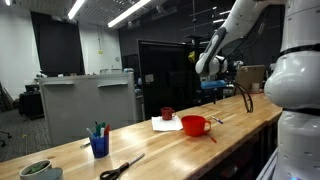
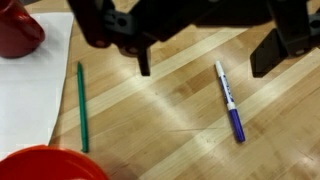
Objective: Bring the blue sharpie closer to the cup
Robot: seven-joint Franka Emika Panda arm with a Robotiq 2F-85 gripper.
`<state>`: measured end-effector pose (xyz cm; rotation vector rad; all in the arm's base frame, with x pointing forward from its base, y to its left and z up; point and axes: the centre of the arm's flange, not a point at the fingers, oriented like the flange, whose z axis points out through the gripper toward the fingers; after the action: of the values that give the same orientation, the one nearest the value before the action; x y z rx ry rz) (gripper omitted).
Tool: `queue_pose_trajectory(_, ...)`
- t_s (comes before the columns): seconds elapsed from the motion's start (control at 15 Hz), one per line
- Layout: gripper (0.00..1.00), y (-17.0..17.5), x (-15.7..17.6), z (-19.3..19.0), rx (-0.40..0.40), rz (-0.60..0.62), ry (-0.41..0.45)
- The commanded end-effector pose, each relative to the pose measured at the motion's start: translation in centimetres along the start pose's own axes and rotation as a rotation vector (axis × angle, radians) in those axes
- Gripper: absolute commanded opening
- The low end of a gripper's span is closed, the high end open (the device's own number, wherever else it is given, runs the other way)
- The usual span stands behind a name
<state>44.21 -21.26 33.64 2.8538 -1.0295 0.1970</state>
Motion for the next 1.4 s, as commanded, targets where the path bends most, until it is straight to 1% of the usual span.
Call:
queue_pose_trajectory(0.0,1.00,1.6,0.6,1.4,-0.002,0.001,0.057)
queue_pose_trajectory(0.07,1.00,0.9,0.5,0.9,-0.001,0.008,0.032)
queue_pose_trajectory(0.4,1.00,1.5,0.8,1.4,0.000,0.014,0.043)
queue_pose_trajectory(0.67,1.00,2.9,1.2,2.7,-0.036,0.050,0.044)
queue_pose_trajectory(0.87,1.00,4.7,1.4,4.2,-0.068,0.077,0.034)
queue_pose_trajectory(1.0,1.00,5.9,1.6,5.5,-0.076,0.096,0.021)
queue_pose_trajectory(1.33,1.00,7.1,1.4,8.9,-0.045,0.120,-0.006)
